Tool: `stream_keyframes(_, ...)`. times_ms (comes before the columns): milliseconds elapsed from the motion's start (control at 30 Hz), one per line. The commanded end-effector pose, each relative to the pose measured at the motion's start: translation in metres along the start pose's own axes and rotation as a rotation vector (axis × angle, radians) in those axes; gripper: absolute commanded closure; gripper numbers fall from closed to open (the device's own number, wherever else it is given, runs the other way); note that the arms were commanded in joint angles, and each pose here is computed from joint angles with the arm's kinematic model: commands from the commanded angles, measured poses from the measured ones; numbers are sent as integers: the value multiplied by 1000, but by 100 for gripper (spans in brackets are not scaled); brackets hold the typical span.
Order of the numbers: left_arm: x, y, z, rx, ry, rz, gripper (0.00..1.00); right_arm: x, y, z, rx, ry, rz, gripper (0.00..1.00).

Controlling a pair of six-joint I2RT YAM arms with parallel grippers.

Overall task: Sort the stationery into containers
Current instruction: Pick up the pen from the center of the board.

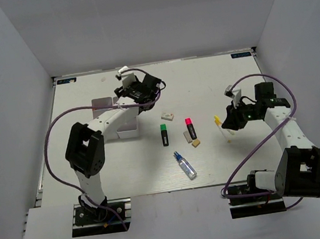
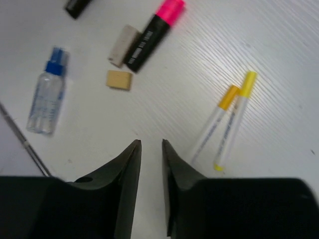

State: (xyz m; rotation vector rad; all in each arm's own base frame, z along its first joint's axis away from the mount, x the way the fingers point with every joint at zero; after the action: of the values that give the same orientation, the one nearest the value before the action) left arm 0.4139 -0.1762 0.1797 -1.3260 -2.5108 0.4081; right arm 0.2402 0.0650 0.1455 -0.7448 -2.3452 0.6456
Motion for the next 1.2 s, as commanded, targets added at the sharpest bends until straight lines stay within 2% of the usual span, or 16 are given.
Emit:
stream_keyframes(0, 0, -42, -64, -6, -72, 217, 33, -36, -7, -5, 9, 55, 255, 73)
stream_keyframes(33, -4, -52, -63, 32, -57, 304, 49, -40, -6, -2, 25, 67, 273, 76)
stream_keyframes(100, 2, -63, -52, 69, 16, 404, 62, -55, -5, 6, 76, 100, 345, 82)
stream_keyframes(133, 6, -83, -59, 90, 5, 521, 66, -63, -1, 13, 116, 126, 372, 84)
stream_keyframes(200, 20, -93, -40, 119, 57, 608, 66, -72, 0, 14, 138, 130, 410, 84)
stream_keyframes(233, 22, -104, -38, 122, 62, 689, 55, -76, 4, 14, 149, 145, 410, 81)
stream_keyframes(267, 41, -112, -30, 128, 58, 718, 47, -79, 6, 11, 143, 137, 412, 79)
stream_keyframes(333, 55, -123, -25, 136, 34, 767, 34, -84, 14, 11, 175, 138, 418, 72)
stream_keyframes(367, 65, -124, -8, 169, 48, 766, 27, -86, 19, 10, 180, 126, 418, 68)
stream_keyframes(400, 78, -132, -12, 161, 16, 785, 26, -90, 23, 11, 204, 125, 432, 64)
stream_keyframes(467, 93, -133, 9, 209, 23, 773, 23, -96, 31, 10, 220, 121, 439, 59)
stream_keyframes(600, 118, -142, 27, 258, -1, 785, 21, -109, 41, 6, 239, 132, 467, 56)
stream_keyframes(767, 141, -146, 51, 319, 8, 772, 21, -111, 63, -4, 267, 85, 474, 56)
stream_keyframes(1167, 171, -156, 70, 395, -13, 751, 21, -114, 93, -1, 339, 63, 463, 56)
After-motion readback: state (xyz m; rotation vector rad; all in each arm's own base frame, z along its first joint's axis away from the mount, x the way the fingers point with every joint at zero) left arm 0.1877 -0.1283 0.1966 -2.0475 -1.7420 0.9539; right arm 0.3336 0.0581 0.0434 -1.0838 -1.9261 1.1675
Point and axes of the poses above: each gripper's point midway between its finger pads, its own y axis out along the fingers, its own x axis along the line the jaws close on, z = x × y, the point moved 3 cm from there along -y, back along the fingers, and after that the axes turned 9 degrees about y, right-handed, at the moved point
